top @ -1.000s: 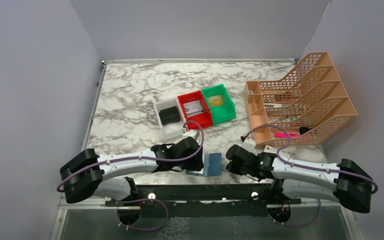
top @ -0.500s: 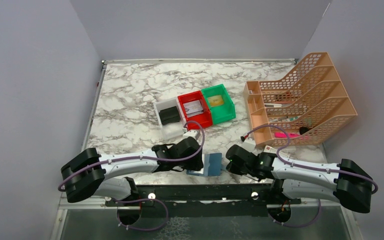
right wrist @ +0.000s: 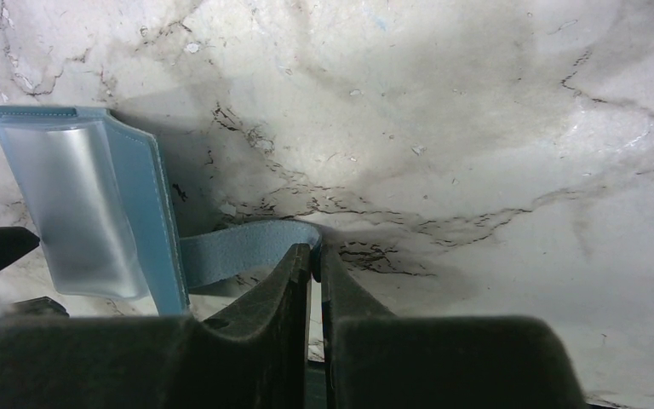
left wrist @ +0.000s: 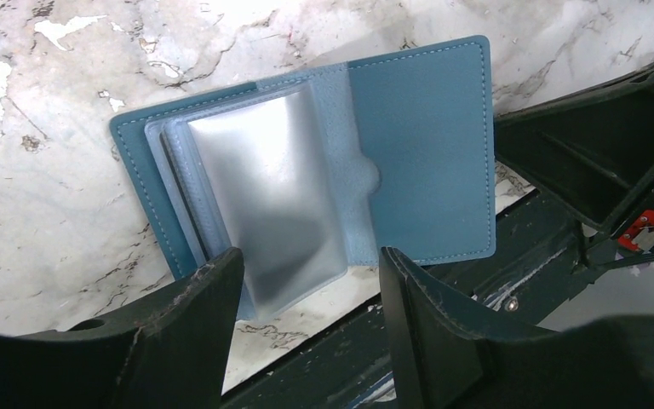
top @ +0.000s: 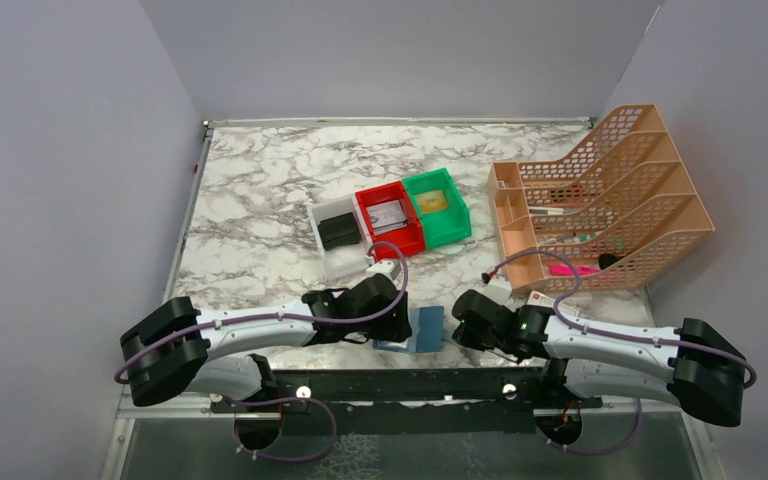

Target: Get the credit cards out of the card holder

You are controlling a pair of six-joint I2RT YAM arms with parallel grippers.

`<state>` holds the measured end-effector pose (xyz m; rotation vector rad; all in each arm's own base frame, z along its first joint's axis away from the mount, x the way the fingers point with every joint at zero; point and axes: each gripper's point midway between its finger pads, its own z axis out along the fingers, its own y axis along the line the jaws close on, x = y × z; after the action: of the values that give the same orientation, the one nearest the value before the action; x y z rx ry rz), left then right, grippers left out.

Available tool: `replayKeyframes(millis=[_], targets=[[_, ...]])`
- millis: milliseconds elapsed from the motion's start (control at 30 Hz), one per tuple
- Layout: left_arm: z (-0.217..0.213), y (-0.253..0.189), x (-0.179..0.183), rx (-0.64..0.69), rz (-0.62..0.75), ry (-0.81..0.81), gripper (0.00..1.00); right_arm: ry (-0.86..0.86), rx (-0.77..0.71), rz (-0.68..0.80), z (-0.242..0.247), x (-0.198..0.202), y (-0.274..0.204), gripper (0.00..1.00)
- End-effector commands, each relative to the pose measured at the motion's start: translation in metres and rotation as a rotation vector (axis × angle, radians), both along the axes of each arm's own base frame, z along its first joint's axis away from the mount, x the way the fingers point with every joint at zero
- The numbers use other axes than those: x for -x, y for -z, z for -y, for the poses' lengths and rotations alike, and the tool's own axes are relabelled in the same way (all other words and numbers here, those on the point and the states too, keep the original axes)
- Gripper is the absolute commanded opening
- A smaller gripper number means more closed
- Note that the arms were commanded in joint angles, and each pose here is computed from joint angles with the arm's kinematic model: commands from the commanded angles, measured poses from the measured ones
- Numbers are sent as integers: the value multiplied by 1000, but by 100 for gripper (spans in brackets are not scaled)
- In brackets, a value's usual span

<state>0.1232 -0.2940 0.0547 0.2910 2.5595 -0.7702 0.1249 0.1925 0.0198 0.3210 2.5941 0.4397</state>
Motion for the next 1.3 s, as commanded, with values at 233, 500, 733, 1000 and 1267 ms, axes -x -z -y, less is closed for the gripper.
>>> replayKeyframes(millis=[233,500,733,1000,1267], targets=[[-3,7,5,-35,-29,2,63,-45,4,65,2,-6,-35,30],[3,5,2,-39,-19,19,62,-239,-214,220,-38,-10,-105,43],[7,8,4,-49,-24,37,61,-410,-304,219,-90,-8,-116,37],[3,4,3,-35,-11,20,61,-338,-119,216,-73,-27,-105,30],[6,2,5,-14,-13,30,61,-330,87,36,-52,-15,-40,29]])
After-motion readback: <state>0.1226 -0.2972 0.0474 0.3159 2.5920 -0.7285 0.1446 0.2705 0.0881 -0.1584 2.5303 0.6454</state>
